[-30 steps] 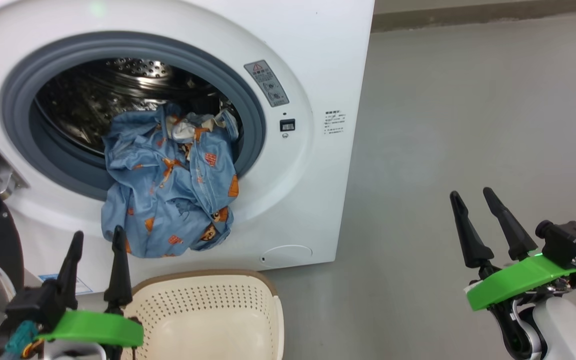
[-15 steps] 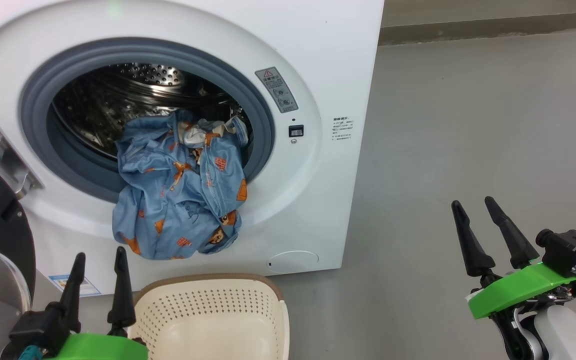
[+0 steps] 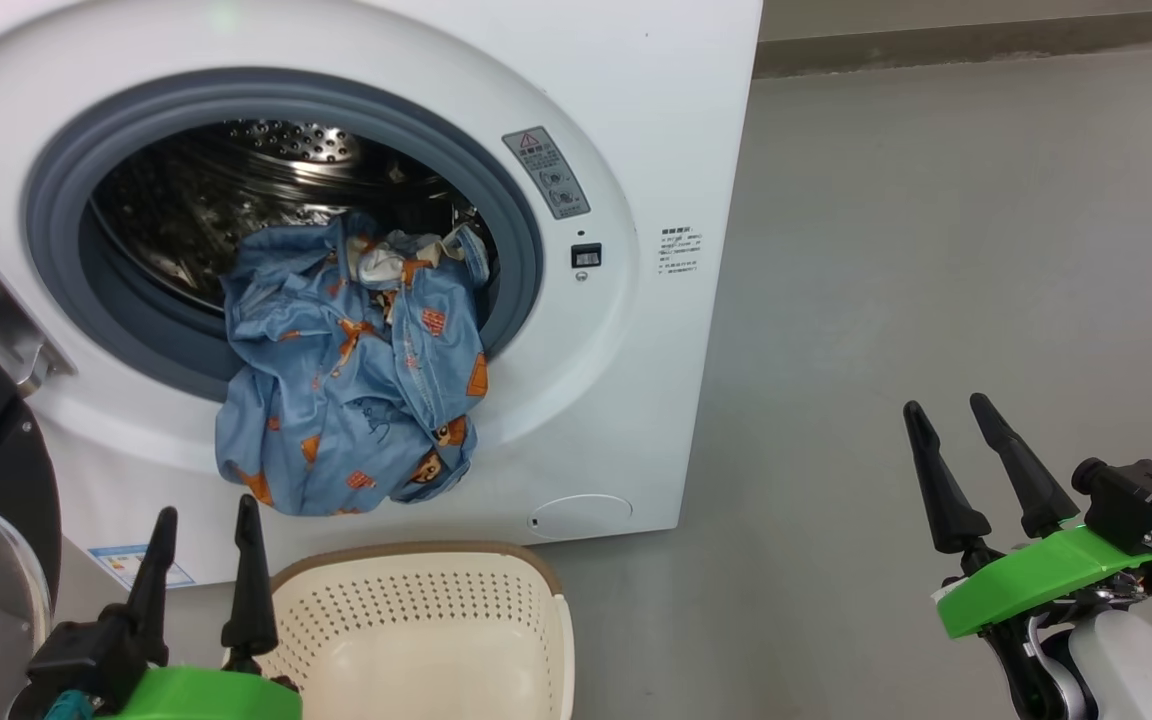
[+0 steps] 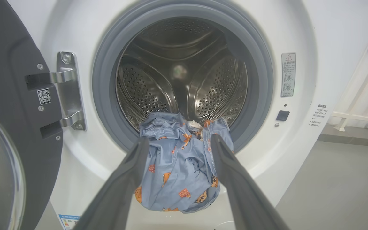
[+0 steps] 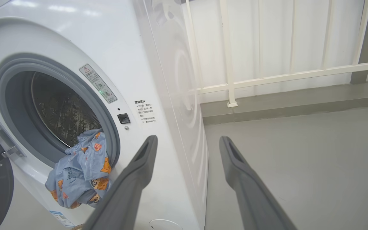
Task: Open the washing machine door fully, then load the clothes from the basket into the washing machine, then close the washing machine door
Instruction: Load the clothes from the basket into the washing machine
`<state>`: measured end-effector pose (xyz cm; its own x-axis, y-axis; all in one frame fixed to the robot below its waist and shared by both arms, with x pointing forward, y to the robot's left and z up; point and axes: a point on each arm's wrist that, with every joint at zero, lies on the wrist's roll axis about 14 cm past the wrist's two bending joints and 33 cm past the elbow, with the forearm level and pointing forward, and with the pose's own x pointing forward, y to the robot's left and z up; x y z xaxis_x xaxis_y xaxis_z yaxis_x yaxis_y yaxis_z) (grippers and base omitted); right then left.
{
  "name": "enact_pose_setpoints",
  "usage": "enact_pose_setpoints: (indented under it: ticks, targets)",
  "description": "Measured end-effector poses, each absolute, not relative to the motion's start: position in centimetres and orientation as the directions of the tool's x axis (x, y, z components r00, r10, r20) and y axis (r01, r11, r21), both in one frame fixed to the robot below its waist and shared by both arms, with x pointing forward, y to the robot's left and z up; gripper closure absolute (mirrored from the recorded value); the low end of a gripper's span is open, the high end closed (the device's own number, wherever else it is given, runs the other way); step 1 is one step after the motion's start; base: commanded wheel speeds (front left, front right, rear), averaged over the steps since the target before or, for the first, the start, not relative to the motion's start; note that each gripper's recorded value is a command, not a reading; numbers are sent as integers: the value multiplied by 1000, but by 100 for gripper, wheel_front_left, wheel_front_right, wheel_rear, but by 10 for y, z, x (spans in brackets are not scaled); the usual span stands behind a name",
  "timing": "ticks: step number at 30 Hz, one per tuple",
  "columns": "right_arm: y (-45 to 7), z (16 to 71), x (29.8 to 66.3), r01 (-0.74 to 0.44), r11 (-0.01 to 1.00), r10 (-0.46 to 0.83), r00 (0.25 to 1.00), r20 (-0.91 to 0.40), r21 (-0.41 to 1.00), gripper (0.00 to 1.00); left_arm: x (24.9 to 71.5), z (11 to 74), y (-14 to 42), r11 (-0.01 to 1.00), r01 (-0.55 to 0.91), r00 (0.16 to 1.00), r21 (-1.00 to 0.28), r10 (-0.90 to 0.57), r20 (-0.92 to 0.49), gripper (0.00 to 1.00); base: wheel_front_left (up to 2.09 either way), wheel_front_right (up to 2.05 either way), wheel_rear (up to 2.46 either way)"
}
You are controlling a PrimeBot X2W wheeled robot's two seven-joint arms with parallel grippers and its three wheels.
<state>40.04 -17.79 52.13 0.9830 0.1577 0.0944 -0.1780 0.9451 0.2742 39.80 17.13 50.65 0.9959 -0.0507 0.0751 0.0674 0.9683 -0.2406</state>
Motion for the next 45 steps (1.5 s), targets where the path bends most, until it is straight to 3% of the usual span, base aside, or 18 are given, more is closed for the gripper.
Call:
enact_pose_setpoints:
  ticks: [6,13,32,45]
  targets:
    - [-180,519,400,-171,946,152,985,87,275,0,399,497,164,966,80,996,-246,-71,46,0,0,0,0]
    - [-182,507,404,-159,947,149,987,57,278,0,404,456,154,965,86,987,-249,-117,-110,0,0,0,0]
    - [-199,479,449,-109,959,113,994,-1,263,0,497,369,156,967,44,923,-249,-135,-359,0,0,0,0]
    - [-215,446,464,-55,970,73,995,-71,238,0,535,313,154,969,13,867,-245,-133,-480,0,0,0,0]
